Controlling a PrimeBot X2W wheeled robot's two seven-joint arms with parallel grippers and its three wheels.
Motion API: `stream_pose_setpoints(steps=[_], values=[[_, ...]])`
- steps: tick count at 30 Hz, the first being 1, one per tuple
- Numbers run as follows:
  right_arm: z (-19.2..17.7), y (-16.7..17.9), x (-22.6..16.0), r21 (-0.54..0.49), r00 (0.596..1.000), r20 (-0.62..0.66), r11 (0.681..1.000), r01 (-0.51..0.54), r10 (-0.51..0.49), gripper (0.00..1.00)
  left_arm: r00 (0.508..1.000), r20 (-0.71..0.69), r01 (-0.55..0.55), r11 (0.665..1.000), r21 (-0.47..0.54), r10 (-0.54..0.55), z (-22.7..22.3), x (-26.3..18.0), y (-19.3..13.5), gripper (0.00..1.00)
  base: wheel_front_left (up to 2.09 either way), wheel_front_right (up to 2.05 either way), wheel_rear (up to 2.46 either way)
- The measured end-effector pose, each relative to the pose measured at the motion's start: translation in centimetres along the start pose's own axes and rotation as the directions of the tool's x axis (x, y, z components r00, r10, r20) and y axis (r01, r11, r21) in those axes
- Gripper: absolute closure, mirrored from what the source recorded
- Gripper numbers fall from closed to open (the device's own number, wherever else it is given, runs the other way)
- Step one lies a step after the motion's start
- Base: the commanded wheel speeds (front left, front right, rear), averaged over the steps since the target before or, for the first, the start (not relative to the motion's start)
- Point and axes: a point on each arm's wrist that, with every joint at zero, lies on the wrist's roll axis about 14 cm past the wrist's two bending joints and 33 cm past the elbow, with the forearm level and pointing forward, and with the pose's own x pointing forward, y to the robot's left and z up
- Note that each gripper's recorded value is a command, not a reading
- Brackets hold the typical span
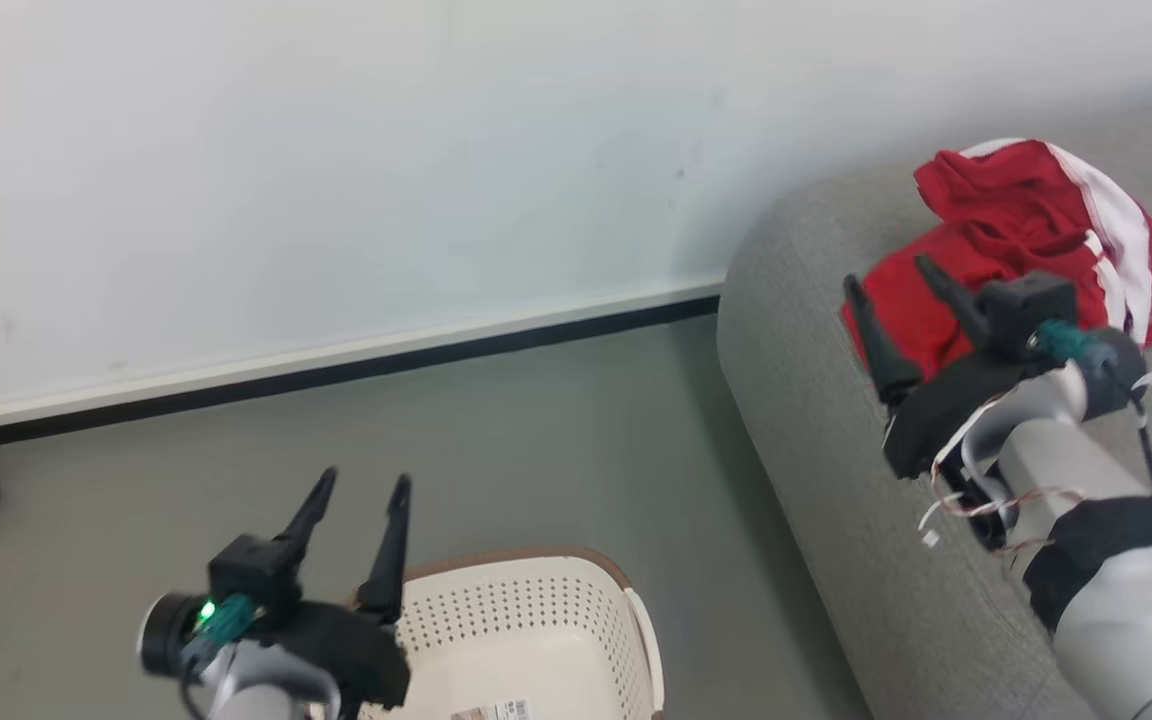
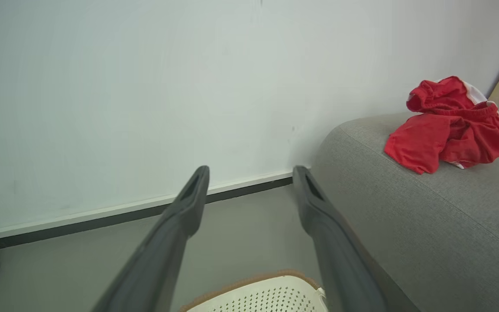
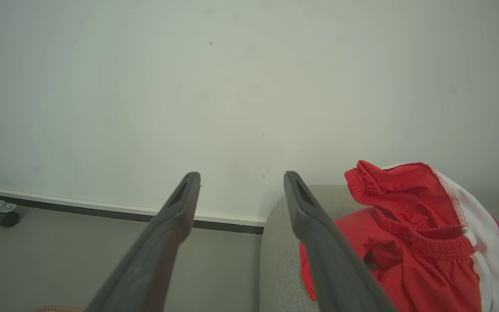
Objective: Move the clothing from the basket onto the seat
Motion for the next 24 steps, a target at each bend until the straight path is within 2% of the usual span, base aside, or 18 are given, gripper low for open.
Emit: stream_pose_setpoints(steps=[7,17,24], values=[[0.1,3.7,-1.0,0.043,0.998,0.041,0.998,-0.052,0.05,0.0,0.987,0.018,-0.163,0.987,0.0,0.163,0.4,-4.0,4.8,0.0,0.0,0.0,0.0],[-2.2,6.8,-4.0,0.116,0.998,0.044,0.992,-0.058,0.053,0.0,0.958,0.053,-0.282,0.959,-0.012,0.282,1.0,-8.2,8.0,0.0,0.0,0.0,0.0],[-4.1,8.1,-6.2,0.163,0.999,0.024,0.986,-0.041,0.038,0.0,0.946,0.061,-0.317,0.948,-0.016,0.318,1.0,-10.5,8.5,0.0,0.0,0.0,0.0]])
